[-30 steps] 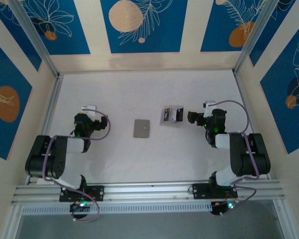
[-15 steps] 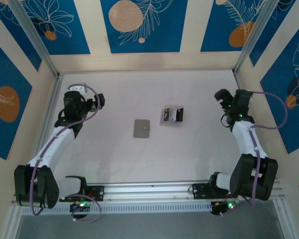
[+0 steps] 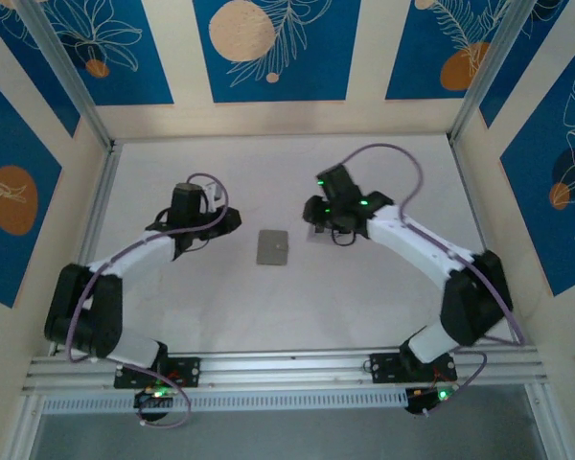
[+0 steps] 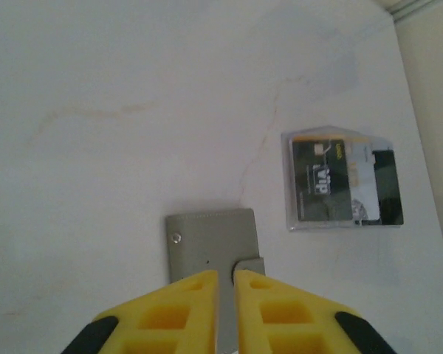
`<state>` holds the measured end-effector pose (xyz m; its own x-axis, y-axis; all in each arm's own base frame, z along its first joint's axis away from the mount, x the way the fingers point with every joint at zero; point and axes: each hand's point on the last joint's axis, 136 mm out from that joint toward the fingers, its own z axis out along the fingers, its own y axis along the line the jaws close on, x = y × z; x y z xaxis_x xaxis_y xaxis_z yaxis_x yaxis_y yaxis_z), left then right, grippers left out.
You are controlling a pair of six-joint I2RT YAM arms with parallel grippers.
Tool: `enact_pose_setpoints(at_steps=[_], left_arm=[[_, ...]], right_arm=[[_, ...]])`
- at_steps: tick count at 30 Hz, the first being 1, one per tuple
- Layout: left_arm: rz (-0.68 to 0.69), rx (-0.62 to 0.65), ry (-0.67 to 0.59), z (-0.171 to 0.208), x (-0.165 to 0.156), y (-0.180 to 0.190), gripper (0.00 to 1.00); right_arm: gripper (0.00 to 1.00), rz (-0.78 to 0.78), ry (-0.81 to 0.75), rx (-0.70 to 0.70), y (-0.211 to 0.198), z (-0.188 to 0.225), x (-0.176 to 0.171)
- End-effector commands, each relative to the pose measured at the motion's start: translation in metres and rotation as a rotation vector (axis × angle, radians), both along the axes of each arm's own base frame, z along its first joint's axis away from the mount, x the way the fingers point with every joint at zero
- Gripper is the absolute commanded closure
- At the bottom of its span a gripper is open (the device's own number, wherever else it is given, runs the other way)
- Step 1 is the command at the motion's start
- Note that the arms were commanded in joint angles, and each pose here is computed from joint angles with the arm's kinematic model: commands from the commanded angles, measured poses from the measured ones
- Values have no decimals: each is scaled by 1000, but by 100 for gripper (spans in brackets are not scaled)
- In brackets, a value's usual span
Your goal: Put the credit cards into the card holder
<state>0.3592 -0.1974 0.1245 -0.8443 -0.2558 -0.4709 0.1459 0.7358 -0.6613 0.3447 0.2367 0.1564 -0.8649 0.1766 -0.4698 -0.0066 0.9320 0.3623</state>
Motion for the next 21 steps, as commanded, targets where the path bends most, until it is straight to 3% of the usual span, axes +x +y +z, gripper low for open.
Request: enact_pose_setpoints(at_steps=[1, 9, 21], left_arm=[[-84, -109, 32, 3, 1, -35, 95], [-139, -107, 120, -35, -2, -67, 100], [-31, 3, 218, -103, -18, -44, 100]], right_arm=[[68, 66, 112, -101, 25, -32, -9], [68, 140, 233, -197, 69, -86, -12], [60, 161, 298, -232, 81, -125, -13]])
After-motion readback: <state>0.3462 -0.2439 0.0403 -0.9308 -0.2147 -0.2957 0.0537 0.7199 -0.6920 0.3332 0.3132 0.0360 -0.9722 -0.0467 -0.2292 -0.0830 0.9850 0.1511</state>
